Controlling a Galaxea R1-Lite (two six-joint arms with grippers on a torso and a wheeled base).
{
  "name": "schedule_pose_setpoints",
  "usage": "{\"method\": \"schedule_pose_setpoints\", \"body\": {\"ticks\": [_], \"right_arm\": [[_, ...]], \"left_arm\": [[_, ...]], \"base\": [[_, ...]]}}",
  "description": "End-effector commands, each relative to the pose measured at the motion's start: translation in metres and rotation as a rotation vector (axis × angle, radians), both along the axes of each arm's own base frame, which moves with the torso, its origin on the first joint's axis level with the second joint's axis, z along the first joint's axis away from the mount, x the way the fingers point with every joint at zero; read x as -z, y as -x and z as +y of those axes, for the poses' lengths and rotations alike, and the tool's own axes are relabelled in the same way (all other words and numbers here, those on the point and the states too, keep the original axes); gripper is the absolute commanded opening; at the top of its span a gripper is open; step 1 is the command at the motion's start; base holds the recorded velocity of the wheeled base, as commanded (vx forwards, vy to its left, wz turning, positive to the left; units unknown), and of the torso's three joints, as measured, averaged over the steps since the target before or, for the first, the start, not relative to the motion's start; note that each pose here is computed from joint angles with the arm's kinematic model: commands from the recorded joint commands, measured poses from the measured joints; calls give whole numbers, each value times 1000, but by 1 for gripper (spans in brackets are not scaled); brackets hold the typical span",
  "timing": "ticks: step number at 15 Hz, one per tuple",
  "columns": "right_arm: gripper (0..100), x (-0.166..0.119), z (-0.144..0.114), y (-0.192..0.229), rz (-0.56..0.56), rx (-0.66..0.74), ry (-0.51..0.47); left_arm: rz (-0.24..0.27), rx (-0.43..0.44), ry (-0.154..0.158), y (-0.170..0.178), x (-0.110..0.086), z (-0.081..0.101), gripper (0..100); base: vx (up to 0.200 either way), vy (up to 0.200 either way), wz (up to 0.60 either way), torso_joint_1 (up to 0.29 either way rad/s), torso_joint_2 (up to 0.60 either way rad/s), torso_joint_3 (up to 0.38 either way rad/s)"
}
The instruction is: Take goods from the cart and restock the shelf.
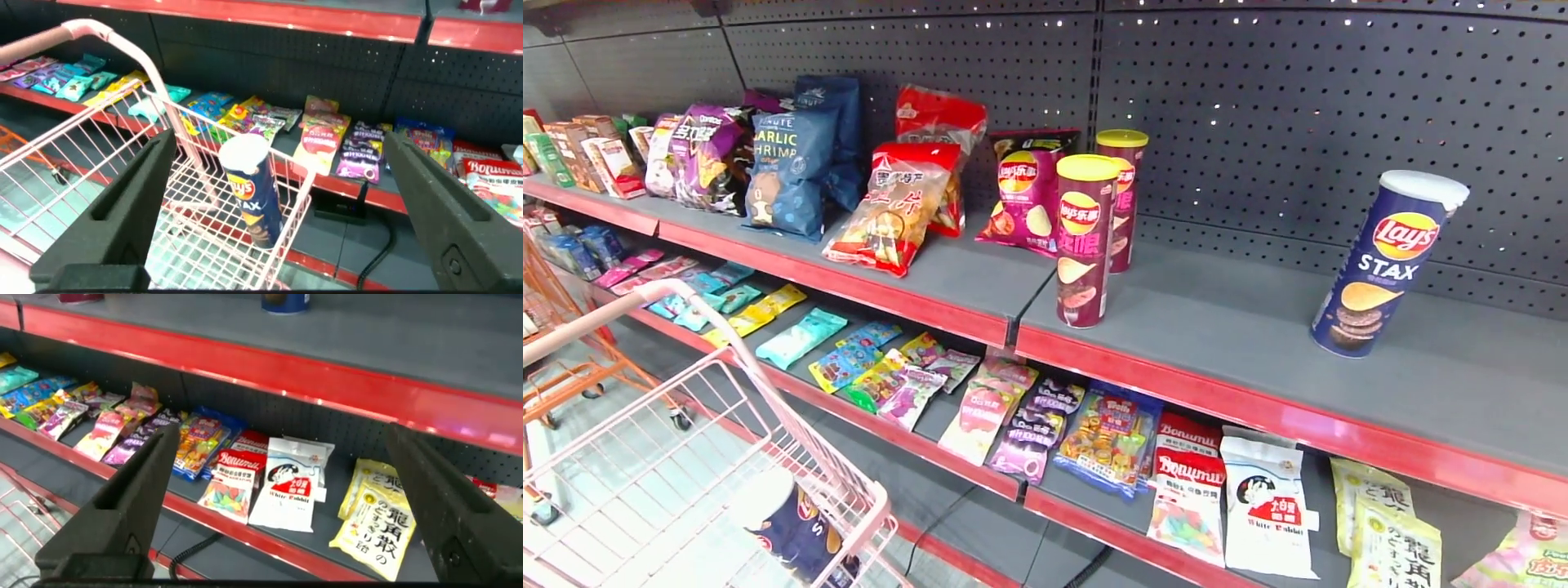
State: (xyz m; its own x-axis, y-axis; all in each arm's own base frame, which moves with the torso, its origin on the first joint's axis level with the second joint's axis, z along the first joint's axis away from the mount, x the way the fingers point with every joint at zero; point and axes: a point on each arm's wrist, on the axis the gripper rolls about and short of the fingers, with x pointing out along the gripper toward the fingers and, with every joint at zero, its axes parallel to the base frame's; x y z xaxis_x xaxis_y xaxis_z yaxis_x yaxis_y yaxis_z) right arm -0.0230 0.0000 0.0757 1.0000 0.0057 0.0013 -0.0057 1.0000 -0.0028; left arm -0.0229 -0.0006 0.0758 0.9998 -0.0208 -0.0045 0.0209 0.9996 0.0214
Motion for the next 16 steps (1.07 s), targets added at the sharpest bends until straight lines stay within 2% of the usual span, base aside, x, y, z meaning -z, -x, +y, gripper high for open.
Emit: {"method": "schedule_pose_setpoints", "body": {"ticks": [1,6,14,16], "right_arm": [[100,0,0,0,1,-2,0],[100,0,0,0,1,-3,0],[100,0,0,0,1,-2,0],[100,0,0,0,1,0,0]], "left_arm": [[0,-1,0,0,0,0,100],[0,2,0,0,0,0,100],[0,1,0,0,0,0,100],[-1,-4,-3,0,0,0,100]], "base": [[0,0,0,-154,383,222],[0,0,0,-159,417,253],[0,0,0,-191,536,339],[0,0,0,-71,232,149]]}}
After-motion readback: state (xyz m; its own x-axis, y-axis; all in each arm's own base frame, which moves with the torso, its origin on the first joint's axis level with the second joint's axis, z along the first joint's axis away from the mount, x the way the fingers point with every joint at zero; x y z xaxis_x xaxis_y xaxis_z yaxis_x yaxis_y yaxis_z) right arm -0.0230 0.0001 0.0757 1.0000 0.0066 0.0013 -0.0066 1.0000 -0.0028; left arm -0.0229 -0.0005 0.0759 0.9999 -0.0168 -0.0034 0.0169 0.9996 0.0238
